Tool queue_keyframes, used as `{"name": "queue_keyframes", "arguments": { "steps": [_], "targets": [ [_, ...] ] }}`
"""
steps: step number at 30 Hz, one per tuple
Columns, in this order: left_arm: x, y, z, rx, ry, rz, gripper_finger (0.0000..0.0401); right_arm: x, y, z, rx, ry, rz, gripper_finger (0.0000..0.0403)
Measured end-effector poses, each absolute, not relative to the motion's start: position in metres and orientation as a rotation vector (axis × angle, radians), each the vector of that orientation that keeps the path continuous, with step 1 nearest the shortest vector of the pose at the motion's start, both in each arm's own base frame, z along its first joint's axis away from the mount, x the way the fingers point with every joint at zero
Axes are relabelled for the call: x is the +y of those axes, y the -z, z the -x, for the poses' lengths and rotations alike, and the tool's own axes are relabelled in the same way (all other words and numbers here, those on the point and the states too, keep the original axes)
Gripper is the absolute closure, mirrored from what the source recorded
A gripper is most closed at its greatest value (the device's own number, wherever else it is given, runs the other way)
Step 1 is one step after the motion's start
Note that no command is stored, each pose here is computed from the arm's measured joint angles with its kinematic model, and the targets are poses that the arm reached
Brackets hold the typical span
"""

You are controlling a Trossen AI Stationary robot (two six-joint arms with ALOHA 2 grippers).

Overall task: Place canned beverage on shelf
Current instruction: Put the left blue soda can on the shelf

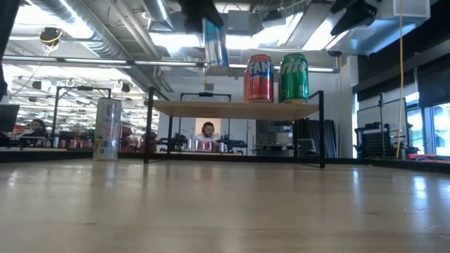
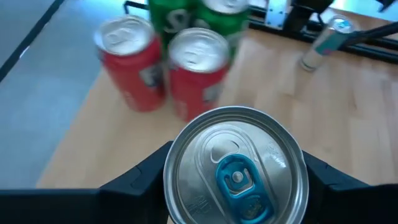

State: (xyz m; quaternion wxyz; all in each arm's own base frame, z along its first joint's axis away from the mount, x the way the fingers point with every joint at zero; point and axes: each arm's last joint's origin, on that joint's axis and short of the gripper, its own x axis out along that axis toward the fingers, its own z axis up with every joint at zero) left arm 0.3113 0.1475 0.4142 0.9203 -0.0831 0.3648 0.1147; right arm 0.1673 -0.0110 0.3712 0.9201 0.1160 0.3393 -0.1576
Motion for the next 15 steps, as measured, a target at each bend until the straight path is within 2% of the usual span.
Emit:
{"name": "queue_keyframes", "arguments": {
  "steps": [9,15],
  "targets": [
    [0.216,-0.415,-0.321,0.736,-0.271,0.154,0.0195,-0.024,-0.342,-0.169,0.795,0.340,-0.295,0.0055],
    [0.247,-0.392,-0.336,0.804,-0.249,0.204,0.0195,-0.025,-0.328,-0.173,0.808,0.317,-0.315,0.0055]
  ]
}}
